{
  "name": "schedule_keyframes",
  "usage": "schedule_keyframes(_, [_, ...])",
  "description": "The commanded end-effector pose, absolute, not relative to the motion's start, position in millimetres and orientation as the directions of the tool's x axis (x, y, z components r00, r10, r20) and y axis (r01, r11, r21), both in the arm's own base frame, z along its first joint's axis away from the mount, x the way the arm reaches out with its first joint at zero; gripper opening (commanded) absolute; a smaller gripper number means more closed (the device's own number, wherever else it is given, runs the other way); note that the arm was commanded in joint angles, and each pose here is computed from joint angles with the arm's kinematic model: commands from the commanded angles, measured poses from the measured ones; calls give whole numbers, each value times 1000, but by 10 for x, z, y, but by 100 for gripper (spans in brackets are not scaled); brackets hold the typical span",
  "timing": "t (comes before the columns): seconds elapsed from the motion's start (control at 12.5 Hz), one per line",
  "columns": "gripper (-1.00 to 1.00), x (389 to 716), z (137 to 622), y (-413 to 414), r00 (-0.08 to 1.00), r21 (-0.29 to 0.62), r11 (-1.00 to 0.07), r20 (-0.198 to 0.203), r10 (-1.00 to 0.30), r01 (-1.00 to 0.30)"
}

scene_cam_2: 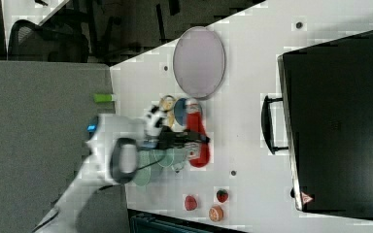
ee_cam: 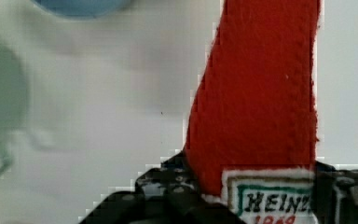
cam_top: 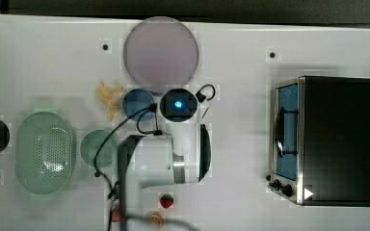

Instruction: Pick Ketchup from the table and place it in strainer.

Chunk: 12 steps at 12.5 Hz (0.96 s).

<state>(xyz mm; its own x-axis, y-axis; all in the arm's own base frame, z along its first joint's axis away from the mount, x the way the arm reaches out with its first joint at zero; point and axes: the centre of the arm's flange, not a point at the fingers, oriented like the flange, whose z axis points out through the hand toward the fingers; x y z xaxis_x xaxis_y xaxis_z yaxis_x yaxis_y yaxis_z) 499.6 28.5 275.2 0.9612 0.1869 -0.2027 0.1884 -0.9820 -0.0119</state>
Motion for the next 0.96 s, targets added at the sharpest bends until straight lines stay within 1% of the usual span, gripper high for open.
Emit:
schedule_keyframes(0.08, [25,5133,4039,793,975,44,-975,-31,218,219])
schedule_keyframes(0.16, [25,5071,4206,966,979,54,-978,-32,201,202])
schedule_keyframes(0.24, [25,5009,4308,1201,982,58,-980,-35,188,189])
schedule_keyframes(0.32, [25,4952,4346,1459,984,52,-983,-31,176,178])
schedule_keyframes(0.4, [25,4898,4335,1730,991,31,-990,-29,134,135])
schedule_keyframes(0.56, [25,4744,4204,2281,997,-6,-998,-46,56,56])
schedule_keyframes(0.64, [25,4691,4135,2559,999,-29,-999,-37,21,20])
schedule_keyframes(0.8, [25,4589,3958,3055,1000,-81,-997,-8,16,16])
schedule_keyframes(0.96, [25,4510,3750,3414,1000,-147,-989,5,-2,-1])
